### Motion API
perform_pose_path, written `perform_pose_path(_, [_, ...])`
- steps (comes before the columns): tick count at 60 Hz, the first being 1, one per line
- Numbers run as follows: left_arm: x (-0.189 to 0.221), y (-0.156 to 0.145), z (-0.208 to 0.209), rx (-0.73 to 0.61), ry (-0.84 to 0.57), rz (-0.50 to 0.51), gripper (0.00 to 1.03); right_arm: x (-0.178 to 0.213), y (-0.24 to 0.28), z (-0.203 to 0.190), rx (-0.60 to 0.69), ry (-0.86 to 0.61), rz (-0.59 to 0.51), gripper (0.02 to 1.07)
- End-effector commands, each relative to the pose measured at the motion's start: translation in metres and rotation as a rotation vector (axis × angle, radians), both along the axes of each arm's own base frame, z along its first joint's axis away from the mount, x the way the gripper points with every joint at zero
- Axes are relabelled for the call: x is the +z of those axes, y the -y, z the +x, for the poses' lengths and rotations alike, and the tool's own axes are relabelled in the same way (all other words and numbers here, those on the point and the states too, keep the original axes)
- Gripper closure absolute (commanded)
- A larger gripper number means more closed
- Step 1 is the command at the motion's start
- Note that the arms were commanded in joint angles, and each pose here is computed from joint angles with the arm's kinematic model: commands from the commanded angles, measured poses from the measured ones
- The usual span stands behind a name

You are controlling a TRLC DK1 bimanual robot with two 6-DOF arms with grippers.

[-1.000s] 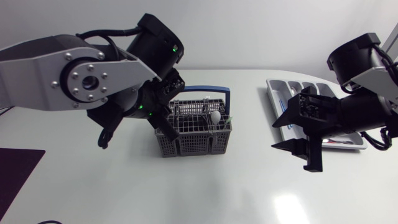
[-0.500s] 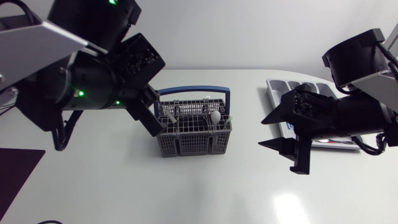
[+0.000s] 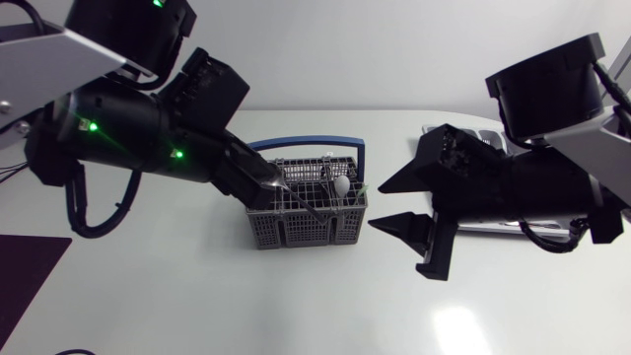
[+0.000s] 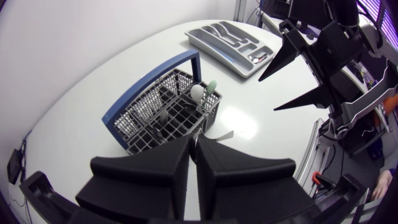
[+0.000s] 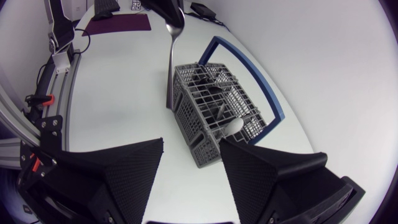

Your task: Unload the cutlery basket into the drawer organizer.

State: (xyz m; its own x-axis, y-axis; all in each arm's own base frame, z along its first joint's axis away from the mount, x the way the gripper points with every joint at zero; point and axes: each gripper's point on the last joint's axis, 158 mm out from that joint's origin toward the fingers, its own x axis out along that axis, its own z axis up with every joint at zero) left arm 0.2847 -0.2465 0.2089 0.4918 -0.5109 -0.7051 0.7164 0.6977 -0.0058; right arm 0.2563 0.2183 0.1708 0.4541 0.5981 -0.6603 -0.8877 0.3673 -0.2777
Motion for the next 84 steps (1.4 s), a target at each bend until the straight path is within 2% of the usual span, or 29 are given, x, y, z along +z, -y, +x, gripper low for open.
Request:
perform_pose_path(1, [-0.023,0.004,0.000,0.022,-0.094,-0.015,1.00,-0.002,-0.012,-0.007,-0.011,-0.037,0.036,0.40])
perform_pose_path(8, [-0.032,0.013,-0.001,0.007,-0.147,-0.046,1.00,-0.003,-0.029,-0.010,0.001,-0.033,0.036,0.41])
perform_pose_path(24, [-0.036,0.030,0.003,-0.016,-0.241,-0.112,1.00,-0.006,-0.057,-0.004,0.009,-0.056,0.050,0.53])
perform_pose_path(33, [-0.033,0.034,0.007,-0.018,-0.257,-0.128,1.00,-0.006,-0.064,0.004,0.002,-0.054,0.057,0.61])
perform_pose_path(50, [-0.027,0.041,0.007,-0.026,-0.275,-0.153,1.00,-0.020,-0.072,0.011,0.000,-0.080,0.045,0.66])
perform_pose_path(60, [-0.030,0.042,0.005,-0.029,-0.288,-0.149,1.00,-0.017,-0.077,0.012,0.008,-0.074,0.051,0.80])
perform_pose_path(71, [-0.031,0.042,0.004,-0.032,-0.293,-0.147,1.00,-0.020,-0.080,0.012,0.012,-0.080,0.046,0.90])
perform_pose_path(74, [-0.030,0.042,0.003,-0.031,-0.293,-0.149,1.00,-0.021,-0.081,0.012,0.013,-0.083,0.043,0.96])
perform_pose_path(84, [-0.028,0.043,0.003,-0.034,-0.291,-0.151,1.00,-0.025,-0.080,0.011,0.015,-0.093,0.033,1.01])
